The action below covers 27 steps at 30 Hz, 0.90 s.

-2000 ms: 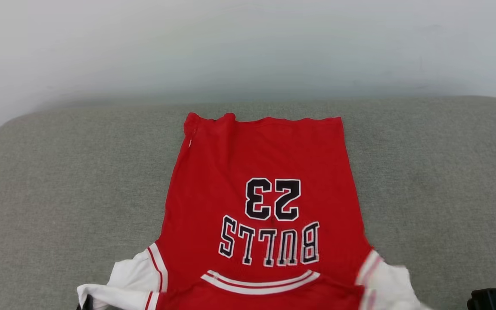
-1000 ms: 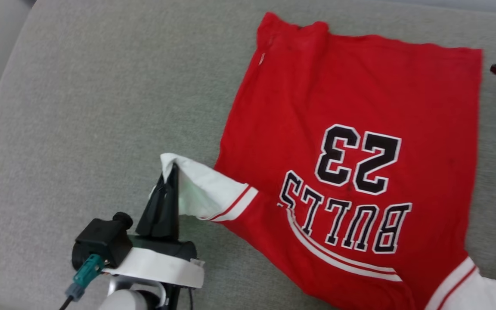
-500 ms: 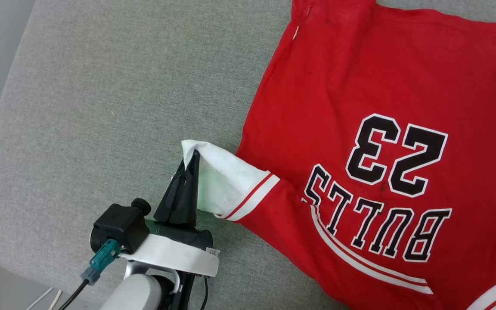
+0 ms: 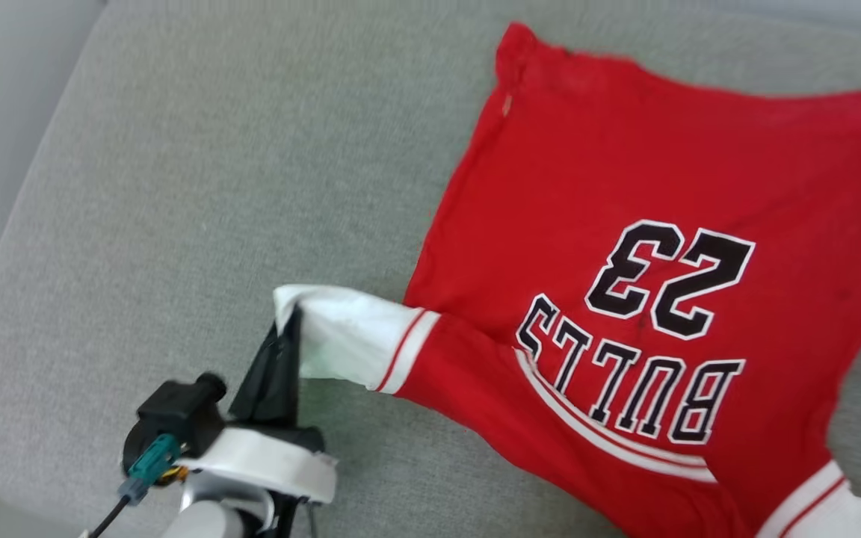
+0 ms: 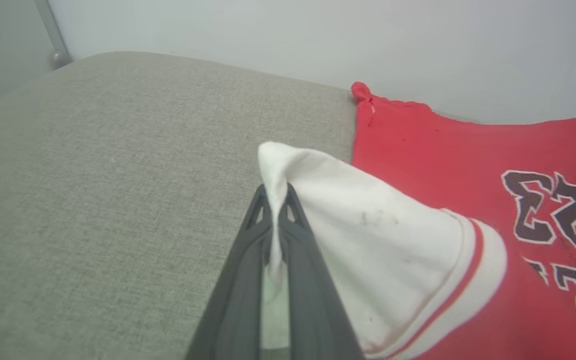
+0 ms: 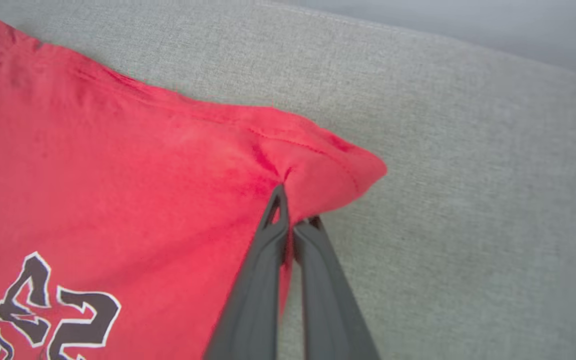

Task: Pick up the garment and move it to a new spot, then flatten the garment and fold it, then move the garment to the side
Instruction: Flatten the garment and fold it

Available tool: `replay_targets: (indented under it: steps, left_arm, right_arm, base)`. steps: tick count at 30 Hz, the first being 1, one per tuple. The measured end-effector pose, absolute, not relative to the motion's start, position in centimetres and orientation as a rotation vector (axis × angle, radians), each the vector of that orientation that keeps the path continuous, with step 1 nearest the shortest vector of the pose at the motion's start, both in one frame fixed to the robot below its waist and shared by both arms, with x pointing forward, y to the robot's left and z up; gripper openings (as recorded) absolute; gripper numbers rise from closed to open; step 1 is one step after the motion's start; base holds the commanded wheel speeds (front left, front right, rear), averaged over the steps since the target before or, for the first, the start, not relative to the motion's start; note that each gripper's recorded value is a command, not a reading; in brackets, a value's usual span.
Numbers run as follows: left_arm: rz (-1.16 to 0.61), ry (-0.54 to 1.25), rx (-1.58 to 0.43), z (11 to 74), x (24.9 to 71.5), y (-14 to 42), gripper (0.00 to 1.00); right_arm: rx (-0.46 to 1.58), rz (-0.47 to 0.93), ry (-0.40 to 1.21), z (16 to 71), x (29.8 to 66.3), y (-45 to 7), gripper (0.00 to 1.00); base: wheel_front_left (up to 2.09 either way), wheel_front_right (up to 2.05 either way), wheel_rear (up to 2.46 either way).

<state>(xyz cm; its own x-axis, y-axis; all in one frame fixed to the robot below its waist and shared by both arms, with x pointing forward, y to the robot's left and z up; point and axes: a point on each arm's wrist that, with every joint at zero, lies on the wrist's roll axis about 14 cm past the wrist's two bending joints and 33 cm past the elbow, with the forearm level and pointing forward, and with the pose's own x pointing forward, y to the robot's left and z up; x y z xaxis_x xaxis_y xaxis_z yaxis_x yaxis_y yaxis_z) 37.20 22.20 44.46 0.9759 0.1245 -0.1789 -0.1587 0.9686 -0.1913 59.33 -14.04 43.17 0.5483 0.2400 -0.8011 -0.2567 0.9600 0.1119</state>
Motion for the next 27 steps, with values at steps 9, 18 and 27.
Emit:
replay_targets:
  steps: [9,18,27]
  left_arm:
    - [0.182,0.173,-0.231,45.1,34.4,23.1,0.00]
    - [0.112,0.191,-0.232,45.5,34.6,21.6,0.00]
    - [0.026,0.185,-0.216,46.5,36.2,19.4,0.00]
  right_arm:
    - [-0.119,0.209,0.955,45.4,49.9,-21.6,0.00]
    - [0.024,0.072,1.237,39.2,31.5,-27.4,0.00]
    - [0.230,0.013,1.253,37.2,23.5,-25.8,1.00]
  base:
    - [0.00,0.00,0.00]
    - [0.00,0.00,0.00]
    - [0.00,0.00,0.00]
